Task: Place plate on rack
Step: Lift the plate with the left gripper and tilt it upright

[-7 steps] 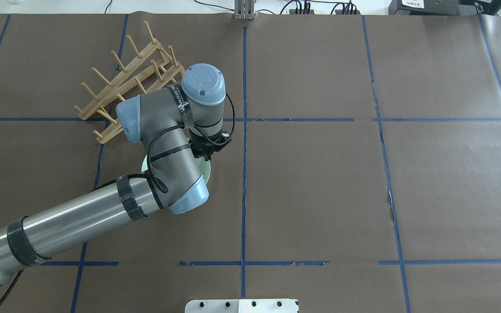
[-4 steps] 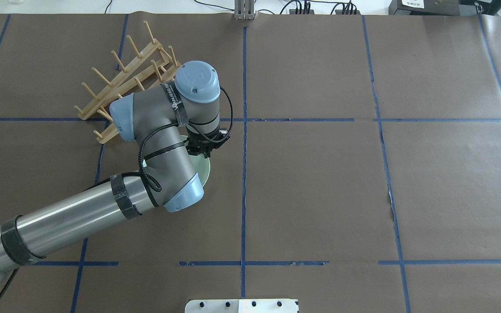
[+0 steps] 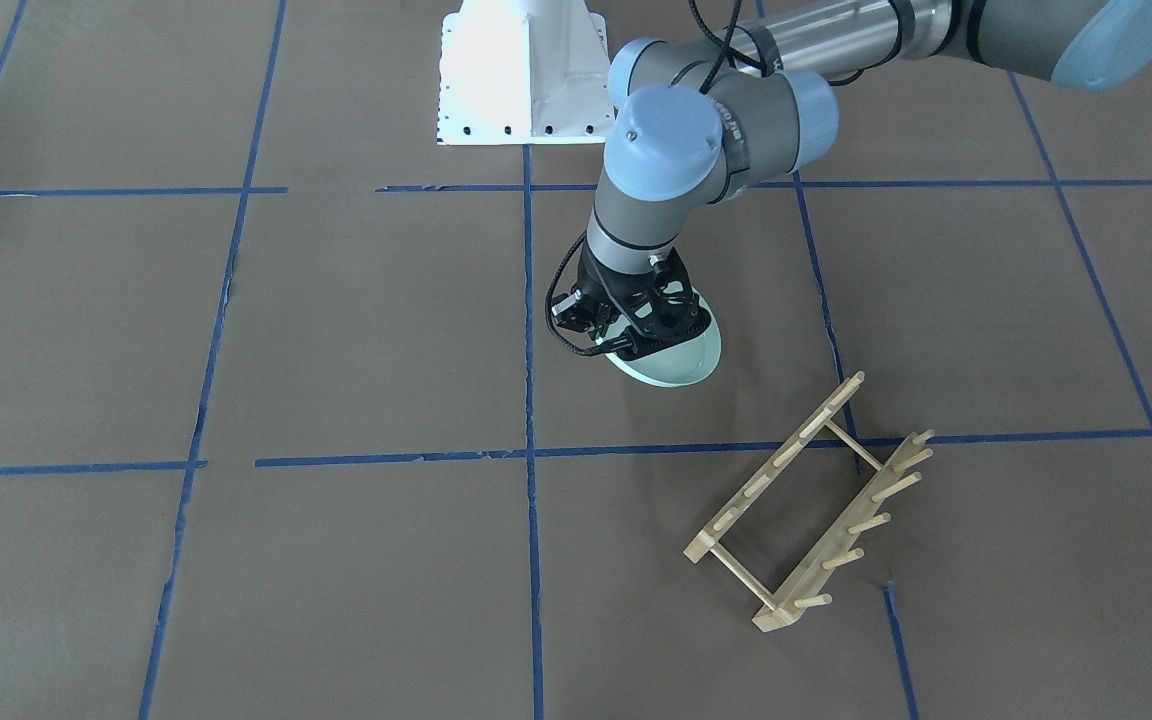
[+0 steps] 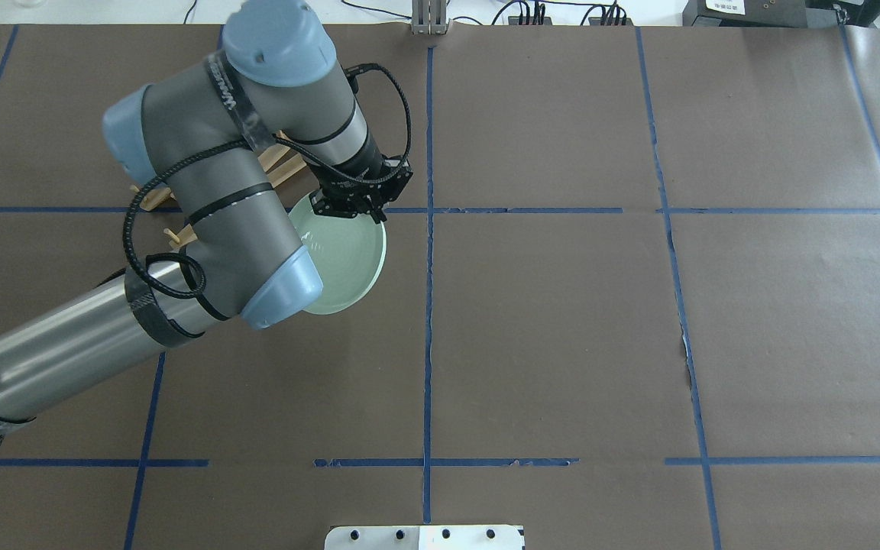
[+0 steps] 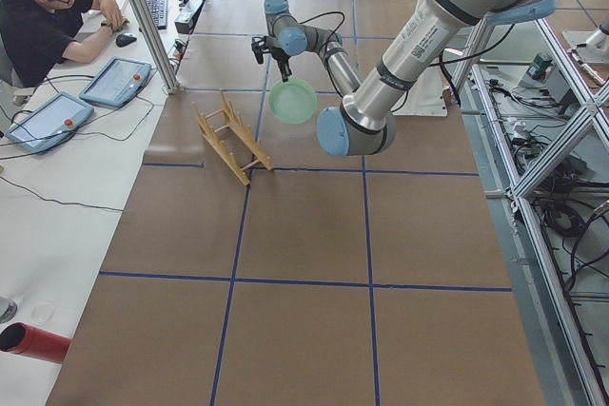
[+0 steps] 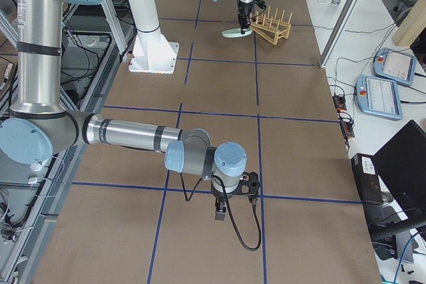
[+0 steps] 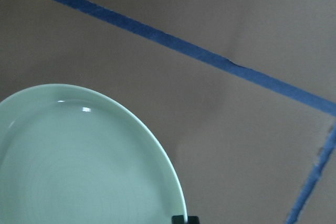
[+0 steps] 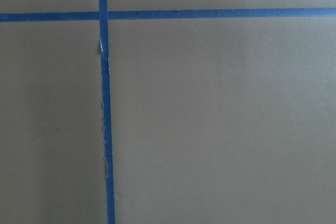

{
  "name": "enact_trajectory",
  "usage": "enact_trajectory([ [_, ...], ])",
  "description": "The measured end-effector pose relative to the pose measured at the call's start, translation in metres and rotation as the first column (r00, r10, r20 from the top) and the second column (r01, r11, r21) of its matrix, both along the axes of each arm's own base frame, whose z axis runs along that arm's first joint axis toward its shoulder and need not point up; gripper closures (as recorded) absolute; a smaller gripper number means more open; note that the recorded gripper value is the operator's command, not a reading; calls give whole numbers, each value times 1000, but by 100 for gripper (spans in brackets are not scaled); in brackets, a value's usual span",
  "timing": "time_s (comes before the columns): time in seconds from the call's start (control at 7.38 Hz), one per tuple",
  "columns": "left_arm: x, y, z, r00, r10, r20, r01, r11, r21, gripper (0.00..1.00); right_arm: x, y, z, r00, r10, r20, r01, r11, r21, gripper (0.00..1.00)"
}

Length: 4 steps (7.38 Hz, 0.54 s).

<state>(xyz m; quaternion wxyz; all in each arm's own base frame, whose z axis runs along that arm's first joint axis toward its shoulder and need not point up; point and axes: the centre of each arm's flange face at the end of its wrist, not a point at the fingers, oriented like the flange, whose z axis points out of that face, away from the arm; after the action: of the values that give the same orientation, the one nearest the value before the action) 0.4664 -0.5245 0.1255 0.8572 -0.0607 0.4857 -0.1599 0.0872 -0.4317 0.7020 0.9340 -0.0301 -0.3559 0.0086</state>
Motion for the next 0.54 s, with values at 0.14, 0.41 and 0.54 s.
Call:
enact_trajectory([
  [0.14,-35,-11,-22,995,-23,-97,28,998,49,100,0,0,0,1000,0,0,0,1000,0,0],
  [0.41,-101,-34,-46,958,-79,-274,118,985,127,100,0,0,0,1000,1,0,-1,1000,1,0],
  [0.54,-132,-43,-43,931,-97,-351,163,973,165,100,0,0,0,1000,1,0,-1,1000,1,0],
])
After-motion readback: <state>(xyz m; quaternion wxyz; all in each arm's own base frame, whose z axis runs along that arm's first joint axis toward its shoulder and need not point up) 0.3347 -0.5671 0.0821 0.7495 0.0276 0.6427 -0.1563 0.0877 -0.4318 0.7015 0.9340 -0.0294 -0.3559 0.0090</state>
